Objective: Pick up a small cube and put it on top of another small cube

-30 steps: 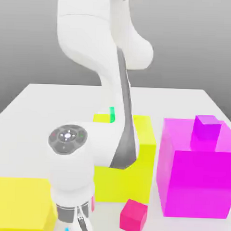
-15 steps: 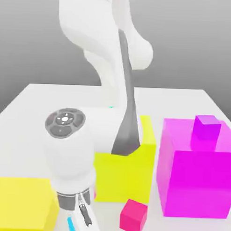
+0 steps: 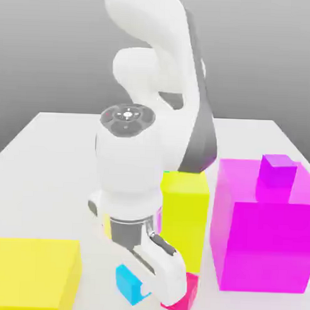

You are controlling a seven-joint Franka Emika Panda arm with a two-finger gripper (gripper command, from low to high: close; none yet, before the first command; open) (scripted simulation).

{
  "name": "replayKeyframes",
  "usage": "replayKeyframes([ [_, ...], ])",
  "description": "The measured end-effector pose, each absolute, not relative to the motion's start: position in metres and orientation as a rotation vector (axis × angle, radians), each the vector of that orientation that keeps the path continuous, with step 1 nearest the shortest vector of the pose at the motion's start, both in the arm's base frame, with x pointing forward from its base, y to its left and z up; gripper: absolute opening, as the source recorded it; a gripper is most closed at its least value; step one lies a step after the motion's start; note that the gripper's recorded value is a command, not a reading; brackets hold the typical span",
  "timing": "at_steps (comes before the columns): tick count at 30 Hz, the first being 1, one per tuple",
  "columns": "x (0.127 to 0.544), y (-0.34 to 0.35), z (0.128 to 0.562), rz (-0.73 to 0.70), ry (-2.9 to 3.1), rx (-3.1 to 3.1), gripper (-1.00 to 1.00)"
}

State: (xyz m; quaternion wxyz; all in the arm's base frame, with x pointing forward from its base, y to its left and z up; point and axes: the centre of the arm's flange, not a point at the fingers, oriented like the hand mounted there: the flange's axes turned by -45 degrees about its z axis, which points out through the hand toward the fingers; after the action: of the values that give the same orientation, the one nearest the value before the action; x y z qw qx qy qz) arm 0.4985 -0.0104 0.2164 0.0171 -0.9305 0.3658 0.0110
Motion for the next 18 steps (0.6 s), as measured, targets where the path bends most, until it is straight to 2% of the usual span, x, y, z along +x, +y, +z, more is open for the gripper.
replayKeyframes([
  [11, 0.463, 0.049, 0.244, 0.004, 0.553, -3.082, -1.00],
  [18, 0.455, 0.061, 0.225, 0.058, 0.462, -3.087, -1.00],
])
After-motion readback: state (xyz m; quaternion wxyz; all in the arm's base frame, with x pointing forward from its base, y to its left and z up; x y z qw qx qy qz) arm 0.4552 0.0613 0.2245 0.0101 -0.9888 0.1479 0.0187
